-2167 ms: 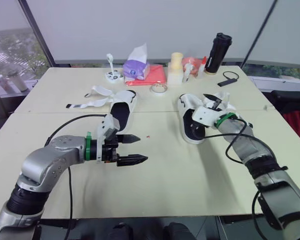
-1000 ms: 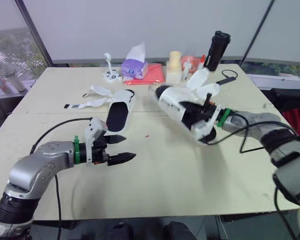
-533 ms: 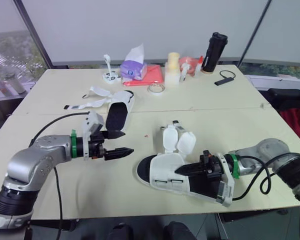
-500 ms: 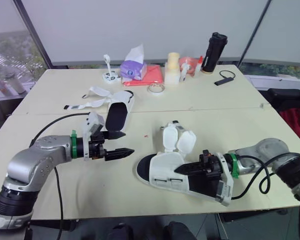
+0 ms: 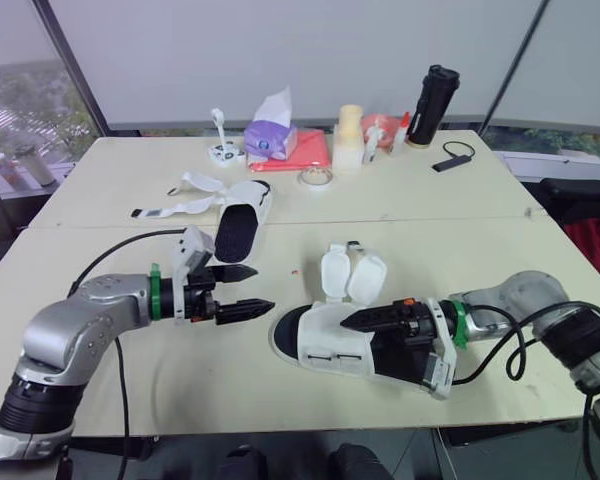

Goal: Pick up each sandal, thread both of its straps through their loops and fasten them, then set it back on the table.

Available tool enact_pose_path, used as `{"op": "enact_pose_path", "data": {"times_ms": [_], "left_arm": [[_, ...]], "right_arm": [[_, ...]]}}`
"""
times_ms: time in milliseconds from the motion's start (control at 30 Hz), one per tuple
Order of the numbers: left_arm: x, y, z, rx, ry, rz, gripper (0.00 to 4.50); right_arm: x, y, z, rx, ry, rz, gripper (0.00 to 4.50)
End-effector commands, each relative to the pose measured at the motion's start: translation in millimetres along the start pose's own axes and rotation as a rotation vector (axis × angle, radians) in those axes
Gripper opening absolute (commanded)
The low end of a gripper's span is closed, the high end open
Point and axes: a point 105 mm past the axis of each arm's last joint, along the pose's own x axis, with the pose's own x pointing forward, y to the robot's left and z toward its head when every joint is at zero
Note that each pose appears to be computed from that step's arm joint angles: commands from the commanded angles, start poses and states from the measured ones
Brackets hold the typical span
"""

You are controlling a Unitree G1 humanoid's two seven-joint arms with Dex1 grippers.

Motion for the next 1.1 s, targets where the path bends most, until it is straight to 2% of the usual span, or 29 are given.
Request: {"op": "enact_pose_path", "data": {"times_ms": [33, 133, 300, 500, 600, 733, 833, 1100], "left_arm": [[4, -9, 2, 0.025, 0.002, -0.038, 4.50], [7, -9, -1, 0.019, 0.007, -0.049, 4.50], [11, -7, -2, 0.015, 0.009, -0.062, 4.50], [11, -5, -2, 0.013, 0.006, -0.058, 4.50], [12, -4, -3, 0.009, 0.004, -0.051, 4.50], [12, -4, -3, 0.006, -0.001, -0.043, 4.50], [12, -4, -4, 0.004, -0.003, -0.039, 4.50], [11, 1, -1, 0.008, -0.010, -0.033, 4.50]], "right_arm": [[-13, -12, -11, -0.022, 0.087, -0.026, 4.43], [-27, -10, -17, -0.013, 0.197, -0.023, 4.43], [-20, -3, -5, 0.009, 0.190, -0.006, 4.43], [-2, -5, -8, -0.003, 0.195, -0.031, 4.43], [4, -7, -13, -0.014, 0.208, -0.038, 3.66], [9, -12, -12, -0.015, 0.203, -0.058, 1.48], [6, -15, -14, -0.011, 0.221, -0.072, 0.06], [-7, -36, -42, -0.139, 0.275, -0.091, 0.06]]}}
